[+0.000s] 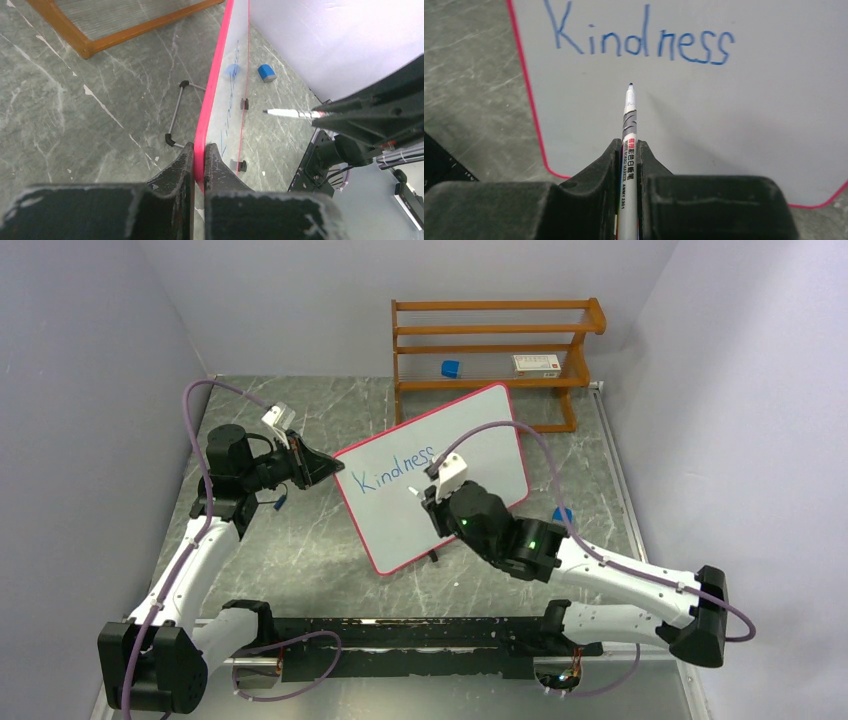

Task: Write a sentence on the whiteboard

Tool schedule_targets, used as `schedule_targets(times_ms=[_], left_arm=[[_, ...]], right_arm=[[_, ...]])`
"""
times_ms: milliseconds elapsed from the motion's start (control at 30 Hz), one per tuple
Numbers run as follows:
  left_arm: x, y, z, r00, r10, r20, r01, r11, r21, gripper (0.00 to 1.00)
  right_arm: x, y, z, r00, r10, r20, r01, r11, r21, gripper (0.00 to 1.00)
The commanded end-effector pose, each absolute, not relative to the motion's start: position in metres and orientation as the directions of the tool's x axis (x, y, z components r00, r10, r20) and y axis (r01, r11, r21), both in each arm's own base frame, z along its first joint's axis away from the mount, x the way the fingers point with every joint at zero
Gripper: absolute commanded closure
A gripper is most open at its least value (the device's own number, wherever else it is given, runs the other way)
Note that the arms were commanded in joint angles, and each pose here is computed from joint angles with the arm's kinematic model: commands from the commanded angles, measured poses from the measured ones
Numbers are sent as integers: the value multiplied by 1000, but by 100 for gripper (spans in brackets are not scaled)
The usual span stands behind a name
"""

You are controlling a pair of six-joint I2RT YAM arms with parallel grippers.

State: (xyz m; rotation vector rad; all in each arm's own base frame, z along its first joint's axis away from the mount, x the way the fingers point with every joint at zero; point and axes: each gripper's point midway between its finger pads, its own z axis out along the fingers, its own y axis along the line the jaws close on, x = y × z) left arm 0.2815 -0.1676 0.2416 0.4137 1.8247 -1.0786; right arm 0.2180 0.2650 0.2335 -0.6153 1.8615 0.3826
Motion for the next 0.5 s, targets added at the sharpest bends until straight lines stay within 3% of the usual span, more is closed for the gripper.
schedule_targets(times_ms=[0,467], left_arm=[[284,-160,215,-520,-123,-845,627,617,-476,95],[283,-161,216,-516,-127,-847,631,612,-476,95]], right_arm=[[210,278,240,-241,-218,-946,-560,827,-48,100],[197,318,237,-217,-248,-944,-583,809,-78,100]])
